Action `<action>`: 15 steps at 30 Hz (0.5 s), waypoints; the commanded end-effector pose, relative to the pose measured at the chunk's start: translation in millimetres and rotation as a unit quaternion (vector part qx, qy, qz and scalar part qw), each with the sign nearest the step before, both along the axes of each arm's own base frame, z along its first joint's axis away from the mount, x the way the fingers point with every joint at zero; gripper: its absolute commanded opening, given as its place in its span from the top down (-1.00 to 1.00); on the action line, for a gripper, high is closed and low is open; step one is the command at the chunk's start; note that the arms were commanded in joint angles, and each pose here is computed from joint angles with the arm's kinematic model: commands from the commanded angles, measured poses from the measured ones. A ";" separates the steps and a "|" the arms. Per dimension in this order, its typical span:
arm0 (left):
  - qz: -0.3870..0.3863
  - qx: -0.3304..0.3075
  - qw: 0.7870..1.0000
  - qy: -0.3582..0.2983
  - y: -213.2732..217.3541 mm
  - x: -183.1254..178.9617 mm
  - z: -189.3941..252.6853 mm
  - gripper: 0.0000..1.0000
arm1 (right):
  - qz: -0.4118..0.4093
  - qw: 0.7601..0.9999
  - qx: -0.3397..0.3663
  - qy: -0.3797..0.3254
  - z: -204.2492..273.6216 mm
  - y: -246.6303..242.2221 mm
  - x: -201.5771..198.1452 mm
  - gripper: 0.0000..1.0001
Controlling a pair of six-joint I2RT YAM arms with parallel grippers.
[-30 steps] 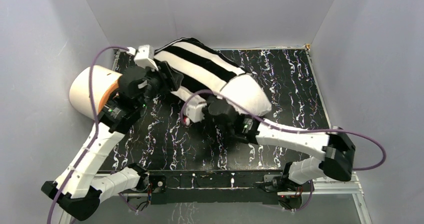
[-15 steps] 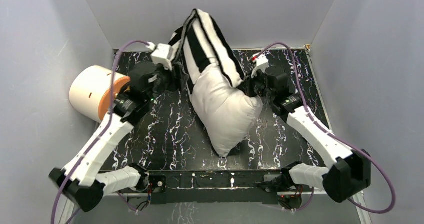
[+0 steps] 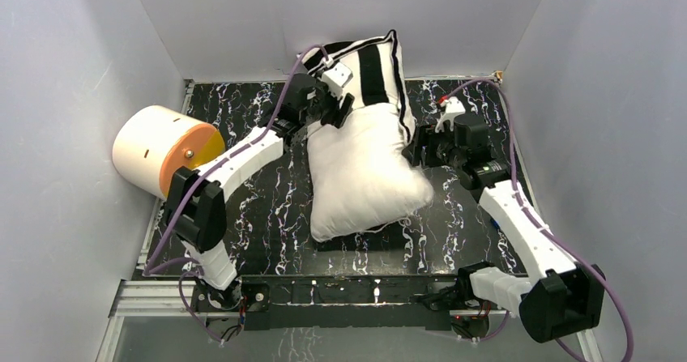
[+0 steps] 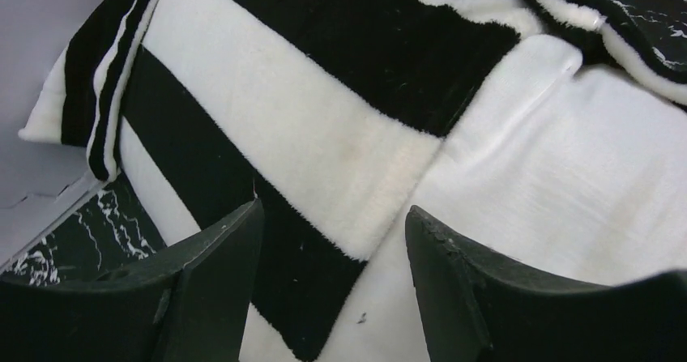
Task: Put the pillow into the pillowcase
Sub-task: Stuff the pillow into the pillowcase.
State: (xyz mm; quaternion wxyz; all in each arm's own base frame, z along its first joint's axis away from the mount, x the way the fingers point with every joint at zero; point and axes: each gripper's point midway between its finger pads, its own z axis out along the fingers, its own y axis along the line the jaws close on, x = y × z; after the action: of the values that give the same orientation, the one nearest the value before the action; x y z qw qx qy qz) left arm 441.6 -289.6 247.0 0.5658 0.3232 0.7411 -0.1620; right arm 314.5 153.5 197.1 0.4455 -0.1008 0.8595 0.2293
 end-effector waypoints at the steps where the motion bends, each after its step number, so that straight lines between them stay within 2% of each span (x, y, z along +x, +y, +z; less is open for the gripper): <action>1: -0.082 -0.013 0.989 -0.119 -32.3 19.6 44.1 -0.26 | -0.077 0.995 0.012 -0.055 63.4 -22.7 3.0 -0.54; 3: -0.126 0.003 0.984 -0.124 -50.0 26.8 32.9 -0.27 | -0.097 0.992 0.028 -0.080 96.4 -25.7 8.1 -0.57; 4: -0.147 0.014 0.981 -0.125 -60.7 32.0 21.0 -0.29 | -0.081 0.992 0.047 -0.090 107.6 -15.3 16.1 -0.56; 9: -0.207 0.036 0.969 -0.129 -88.9 32.8 0.9 -0.34 | -0.084 0.994 0.050 -0.049 86.6 -6.0 41.3 -0.56; 15: -0.233 0.051 0.962 -0.133 -110.1 39.2 -18.6 -0.38 | -0.081 0.994 0.065 -0.026 58.0 -2.9 73.5 -0.52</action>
State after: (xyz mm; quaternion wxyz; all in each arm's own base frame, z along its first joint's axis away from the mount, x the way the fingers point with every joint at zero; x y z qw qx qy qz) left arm 485.7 -377.2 206.2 0.5710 0.4969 0.6229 -0.1975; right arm 363.2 145.8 247.7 0.4720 -0.0148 0.8541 0.2178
